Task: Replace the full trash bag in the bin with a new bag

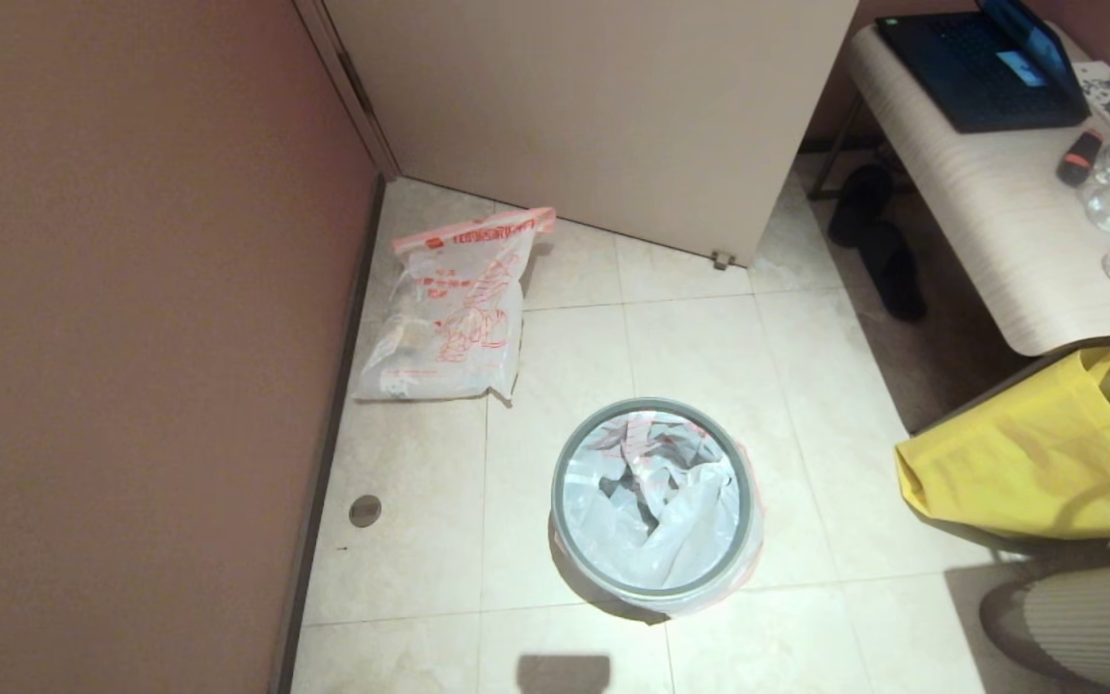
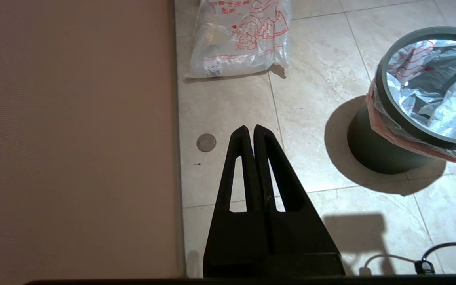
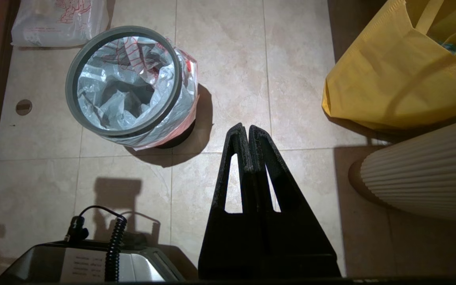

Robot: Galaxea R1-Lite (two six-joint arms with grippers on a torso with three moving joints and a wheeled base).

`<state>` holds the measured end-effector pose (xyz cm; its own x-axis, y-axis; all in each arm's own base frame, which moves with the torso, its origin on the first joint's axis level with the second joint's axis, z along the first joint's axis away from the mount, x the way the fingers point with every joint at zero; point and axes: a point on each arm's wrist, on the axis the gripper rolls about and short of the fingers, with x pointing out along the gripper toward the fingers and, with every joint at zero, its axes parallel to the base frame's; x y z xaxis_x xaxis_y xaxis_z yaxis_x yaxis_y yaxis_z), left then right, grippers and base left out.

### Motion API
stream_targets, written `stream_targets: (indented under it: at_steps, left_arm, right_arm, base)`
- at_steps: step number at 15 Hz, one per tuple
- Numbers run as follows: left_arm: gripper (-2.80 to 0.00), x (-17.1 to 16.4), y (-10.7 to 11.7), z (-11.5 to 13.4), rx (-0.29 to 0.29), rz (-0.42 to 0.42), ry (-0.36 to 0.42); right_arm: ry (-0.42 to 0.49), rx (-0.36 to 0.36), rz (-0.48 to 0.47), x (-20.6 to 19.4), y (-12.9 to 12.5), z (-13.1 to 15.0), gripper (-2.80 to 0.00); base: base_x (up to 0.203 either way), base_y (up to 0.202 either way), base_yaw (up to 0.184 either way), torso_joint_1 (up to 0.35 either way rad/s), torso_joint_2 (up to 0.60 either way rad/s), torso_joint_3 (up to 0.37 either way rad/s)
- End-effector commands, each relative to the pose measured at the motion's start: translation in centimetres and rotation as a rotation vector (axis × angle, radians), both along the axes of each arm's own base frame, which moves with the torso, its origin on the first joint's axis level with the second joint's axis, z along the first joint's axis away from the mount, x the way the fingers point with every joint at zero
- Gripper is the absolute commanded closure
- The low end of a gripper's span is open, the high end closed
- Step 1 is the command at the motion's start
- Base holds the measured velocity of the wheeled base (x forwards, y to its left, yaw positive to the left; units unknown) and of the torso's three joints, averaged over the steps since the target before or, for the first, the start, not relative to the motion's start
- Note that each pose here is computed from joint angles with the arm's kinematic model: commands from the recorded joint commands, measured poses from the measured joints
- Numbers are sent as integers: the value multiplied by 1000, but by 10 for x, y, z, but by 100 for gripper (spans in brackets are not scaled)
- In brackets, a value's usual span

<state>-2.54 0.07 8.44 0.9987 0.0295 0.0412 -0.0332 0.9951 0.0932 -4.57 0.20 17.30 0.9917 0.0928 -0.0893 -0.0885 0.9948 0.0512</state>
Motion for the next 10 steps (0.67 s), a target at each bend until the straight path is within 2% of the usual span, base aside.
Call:
stream_targets:
  at_steps: [1,3,5,7,8,10]
  left_arm:
    - [0,1,-1,-4,0,-36,21]
    - [0,2,-1,-10,0,-63,60]
    - [0,2,-2,-10,2,-66,59]
    - [0,2,-1,-10,-8,-65,55]
    - [0,2,-1,-10,-19,-63,54]
    - [0,3,-1,-10,-74,-52,52]
  right_arm:
    - [-9,-8,11,0,0,-37,0]
    - [-42,-18,11,6,0,-67,0]
    - [-76,-42,-6,15,0,-83,0]
    - [-98,-129,-57,21,-1,-93,0]
    - [-93,-138,-64,23,-2,-98,0]
    - [-103,-64,-81,23,-2,-96,0]
  base:
    - [0,0,0,0,0,0]
    - [0,0,0,0,0,0]
    - [0,0,0,0,0,0]
    - [0,0,0,0,0,0]
    - [0,0,0,0,0,0]
    - [0,0,0,0,0,0]
